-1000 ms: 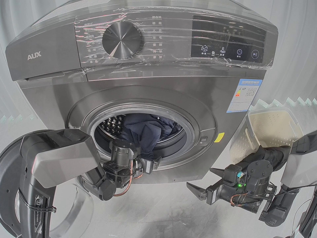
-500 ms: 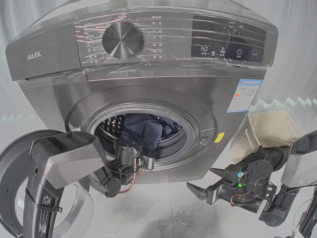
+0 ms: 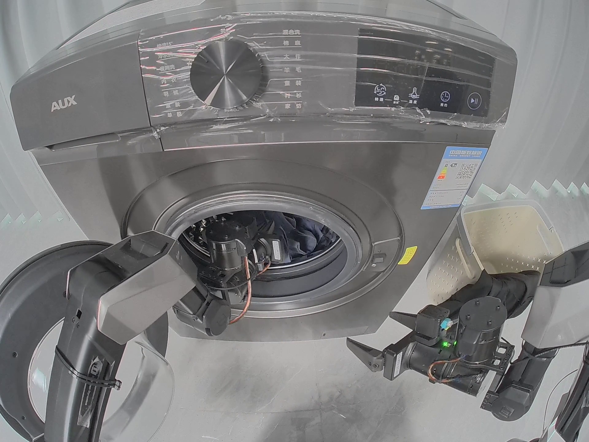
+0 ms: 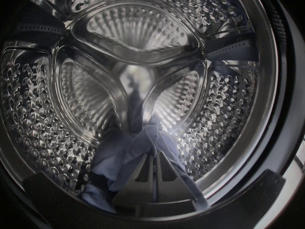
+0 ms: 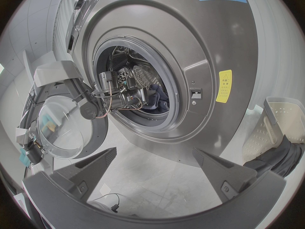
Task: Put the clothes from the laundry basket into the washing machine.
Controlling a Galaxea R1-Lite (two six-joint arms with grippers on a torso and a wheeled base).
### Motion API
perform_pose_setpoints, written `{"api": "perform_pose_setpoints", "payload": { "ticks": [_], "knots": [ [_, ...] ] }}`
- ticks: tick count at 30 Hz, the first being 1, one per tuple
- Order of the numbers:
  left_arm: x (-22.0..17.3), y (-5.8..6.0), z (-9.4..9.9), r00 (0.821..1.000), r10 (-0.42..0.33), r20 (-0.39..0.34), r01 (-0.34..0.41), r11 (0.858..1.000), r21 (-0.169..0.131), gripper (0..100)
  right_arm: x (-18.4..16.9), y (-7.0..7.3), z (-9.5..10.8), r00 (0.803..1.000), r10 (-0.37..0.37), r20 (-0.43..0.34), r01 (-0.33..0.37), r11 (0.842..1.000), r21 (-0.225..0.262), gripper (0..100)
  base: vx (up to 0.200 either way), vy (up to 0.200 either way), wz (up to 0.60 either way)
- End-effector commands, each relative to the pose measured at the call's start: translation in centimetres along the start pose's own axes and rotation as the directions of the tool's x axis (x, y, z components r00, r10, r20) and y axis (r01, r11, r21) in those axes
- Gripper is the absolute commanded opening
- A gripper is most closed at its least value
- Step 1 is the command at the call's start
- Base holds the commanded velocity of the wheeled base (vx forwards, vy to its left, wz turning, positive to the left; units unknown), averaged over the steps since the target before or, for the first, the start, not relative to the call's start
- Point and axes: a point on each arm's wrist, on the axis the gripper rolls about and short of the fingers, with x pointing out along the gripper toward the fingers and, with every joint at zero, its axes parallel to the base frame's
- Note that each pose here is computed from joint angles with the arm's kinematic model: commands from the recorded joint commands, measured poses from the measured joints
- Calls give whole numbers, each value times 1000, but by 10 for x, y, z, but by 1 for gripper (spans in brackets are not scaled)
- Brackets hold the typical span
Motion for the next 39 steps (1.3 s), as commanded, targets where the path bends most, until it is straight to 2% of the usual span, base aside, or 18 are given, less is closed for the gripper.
{"api": "perform_pose_setpoints", "payload": {
  "ticks": [1,3,4,9,14,19,20,24,26,30,36,37,39],
  "knots": [
    [17,12,-11,998,34,48,-33,999,-16,0,0,0,0,1000,0,1,0,1000,1,100,0,0,0],
    [29,16,-4,992,62,111,-59,998,-29,0,0,0,0,1000,0,0,0,1000,1,100,0,0,0],
    [31,16,-3,991,65,120,-62,998,-31,0,0,0,0,1000,0,0,0,1000,1,100,0,0,0],
    [34,15,-10,991,62,120,-58,998,-32,0,0,0,0,1000,0,0,0,1000,1,100,0,0,0],
    [39,14,-3,987,63,147,-56,997,-51,0,0,0,0,1000,0,0,0,1000,1,100,0,0,0],
    [39,14,-3,987,65,146,-58,997,-51,0,0,0,0,1000,0,0,0,1000,1,100,0,0,0],
    [39,14,-3,988,64,144,-57,997,-51,100,0,1,0,1000,2,-1,-2,1000,0,100,0,0,0],
    [39,13,-3,987,60,147,-53,997,-54,100,0,1,0,1000,2,-1,-2,1000,0,100,0,0,0],
    [37,8,-1,989,53,140,-43,996,-72,100,0,0,0,1000,2,-1,-2,1000,1,100,0,0,0],
    [32,3,2,990,43,132,-34,997,-70,100,0,0,0,1000,2,1,-2,1000,1,100,0,0,0],
    [17,-11,8,995,13,96,-7,998,-63,100,0,0,1,1000,2,2,-2,1000,1,100,0,0,0],
    [12,-19,14,995,-3,97,9,998,-64,100,0,0,1,1000,2,2,-2,1000,1,100,0,0,0],
    [7,-26,23,995,-18,102,25,998,-65,100,0,0,1,1000,2,4,-2,1000,1,100,0,0,0]
  ]
}}
